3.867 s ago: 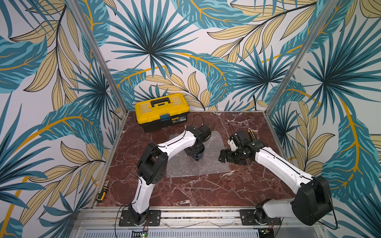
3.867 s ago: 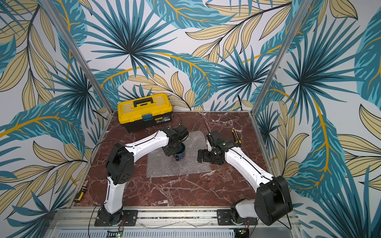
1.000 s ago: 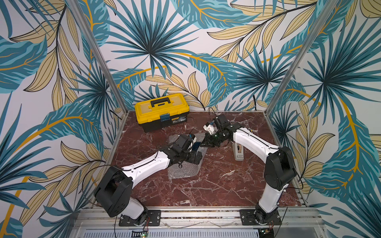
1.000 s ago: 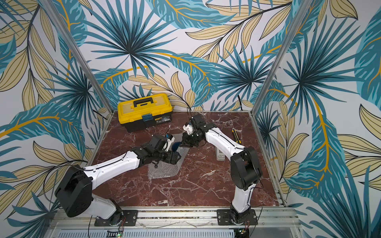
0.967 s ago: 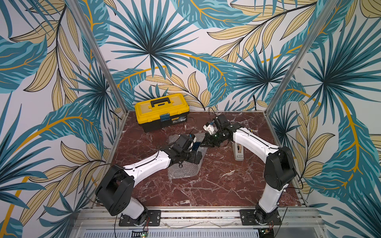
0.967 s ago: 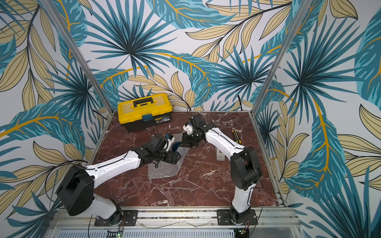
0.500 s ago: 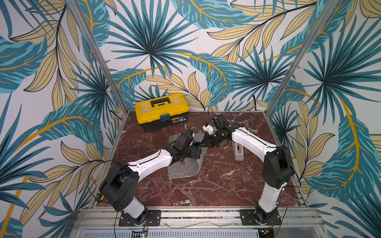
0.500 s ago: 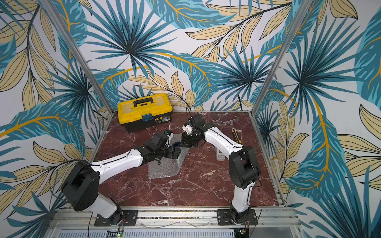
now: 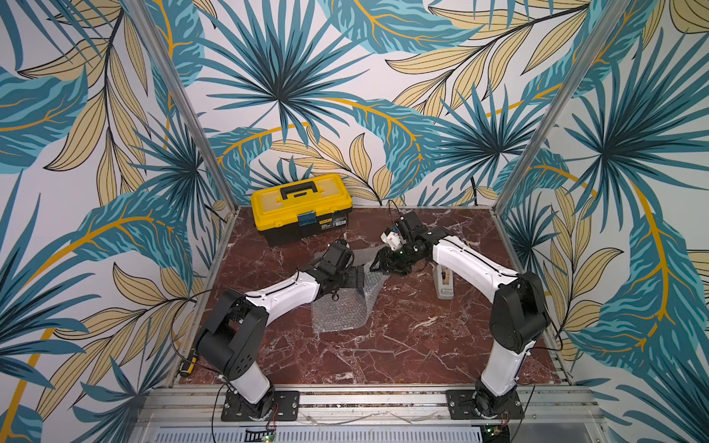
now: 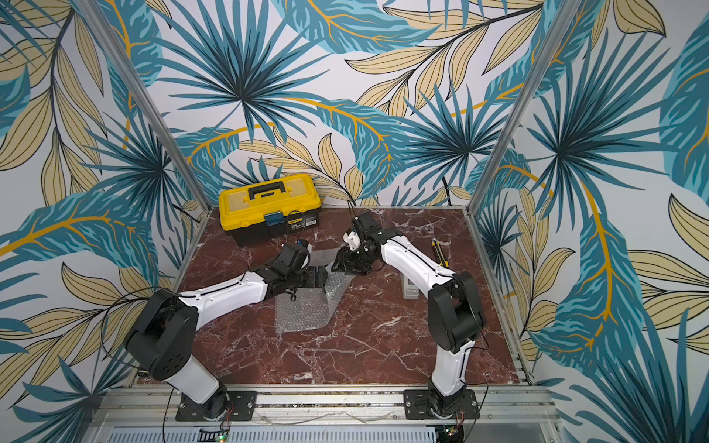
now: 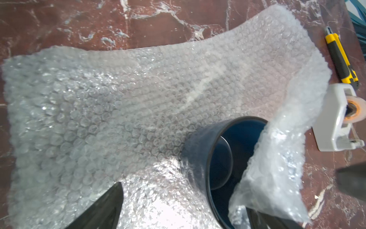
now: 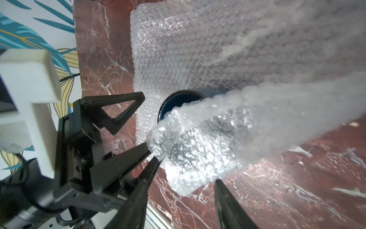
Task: Wrap mugs in bubble wrap
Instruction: Wrap the mug in bubble wrap.
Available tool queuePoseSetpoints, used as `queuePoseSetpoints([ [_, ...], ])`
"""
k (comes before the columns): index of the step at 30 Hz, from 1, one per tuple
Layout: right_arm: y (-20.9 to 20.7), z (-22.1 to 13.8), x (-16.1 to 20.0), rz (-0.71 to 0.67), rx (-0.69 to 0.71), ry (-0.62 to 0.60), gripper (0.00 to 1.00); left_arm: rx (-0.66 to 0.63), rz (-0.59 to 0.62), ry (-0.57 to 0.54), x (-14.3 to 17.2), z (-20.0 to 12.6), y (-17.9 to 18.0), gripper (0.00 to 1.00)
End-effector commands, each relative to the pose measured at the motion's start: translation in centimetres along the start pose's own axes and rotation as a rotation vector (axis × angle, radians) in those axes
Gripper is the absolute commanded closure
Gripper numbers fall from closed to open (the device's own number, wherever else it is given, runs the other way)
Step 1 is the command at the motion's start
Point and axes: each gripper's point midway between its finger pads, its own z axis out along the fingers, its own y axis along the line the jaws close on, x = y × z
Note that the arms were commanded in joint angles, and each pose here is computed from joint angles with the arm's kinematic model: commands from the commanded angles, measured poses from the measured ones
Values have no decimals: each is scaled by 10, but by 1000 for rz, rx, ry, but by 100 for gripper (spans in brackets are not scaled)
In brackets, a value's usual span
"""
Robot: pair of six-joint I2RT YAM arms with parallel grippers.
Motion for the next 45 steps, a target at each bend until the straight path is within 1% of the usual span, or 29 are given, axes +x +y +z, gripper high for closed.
queuePoseSetpoints([
  [1,-18,-9,13,10,102,-2,42,-16,-19,-2,1,2,5,6],
  [3,-25,-7,14,20,129,-1,39,-16,-21,3,2,4,5,6],
  [6,-33,-2,14,30,167,4,39,-14,-24,6,2,4,5,7],
  [11,-41,17,9,40,193,14,39,-14,-27,8,3,3,5,7],
  [18,-35,50,4,13,193,31,39,-16,-31,18,6,4,6,7],
  [21,-41,64,6,12,224,49,40,-21,-33,6,4,-2,7,7],
  [24,-51,74,12,17,268,74,43,-44,-39,-14,-2,-17,11,5],
  [28,-59,80,17,14,308,89,44,-192,-90,-54,-14,-39,47,4],
  [32,-61,82,17,15,317,93,44,-287,-142,-31,-22,-40,86,8],
  [36,-61,83,17,14,317,95,44,-346,-181,-4,-40,-29,119,14],
  [39,-61,84,17,14,315,99,44,-376,-181,12,-54,-16,134,17],
  [45,-60,84,17,12,313,101,44,-385,-170,16,-72,18,146,24],
])
